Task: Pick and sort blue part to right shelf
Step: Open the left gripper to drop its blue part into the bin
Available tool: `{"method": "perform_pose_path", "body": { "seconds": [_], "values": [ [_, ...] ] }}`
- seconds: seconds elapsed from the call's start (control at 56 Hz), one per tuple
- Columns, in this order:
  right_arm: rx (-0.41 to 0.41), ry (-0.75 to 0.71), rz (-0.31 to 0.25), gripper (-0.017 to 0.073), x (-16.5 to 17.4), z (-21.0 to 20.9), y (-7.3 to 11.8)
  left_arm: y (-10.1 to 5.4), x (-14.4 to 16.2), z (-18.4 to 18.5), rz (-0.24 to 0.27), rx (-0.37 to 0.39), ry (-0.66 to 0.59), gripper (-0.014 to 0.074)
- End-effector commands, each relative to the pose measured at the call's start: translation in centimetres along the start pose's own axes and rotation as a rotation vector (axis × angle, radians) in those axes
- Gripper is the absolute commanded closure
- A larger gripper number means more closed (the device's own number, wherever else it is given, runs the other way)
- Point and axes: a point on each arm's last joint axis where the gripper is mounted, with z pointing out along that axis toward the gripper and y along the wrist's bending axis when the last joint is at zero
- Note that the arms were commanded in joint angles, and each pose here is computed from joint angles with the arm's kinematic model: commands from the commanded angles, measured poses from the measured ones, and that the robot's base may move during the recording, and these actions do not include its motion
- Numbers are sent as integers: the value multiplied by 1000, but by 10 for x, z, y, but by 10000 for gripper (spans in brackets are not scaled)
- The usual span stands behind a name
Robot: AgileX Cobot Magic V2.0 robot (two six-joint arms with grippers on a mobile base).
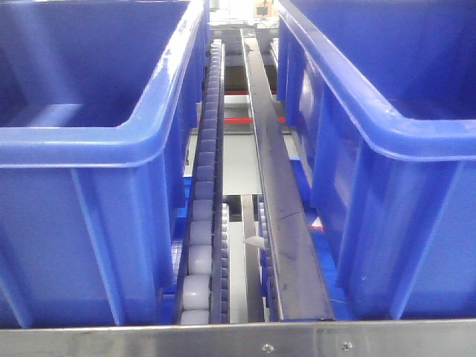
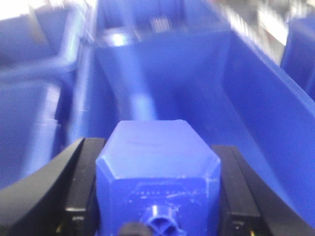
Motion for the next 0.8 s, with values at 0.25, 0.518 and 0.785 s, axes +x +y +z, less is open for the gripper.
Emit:
{"method": "perform_pose_path", "body": {
  "seconds": [0.25,0.518,0.785],
  "values": [
    [-6,-117,-15,301,-15,-6,0,-20,-19,136,20,28,294,258],
    [-6,-117,-15,301,-15,-6,0,-30,8,208,39,38,413,258],
    [-6,-117,-15,301,-15,-6,0,-35,43,253,54,39,550,256]
  ]
}}
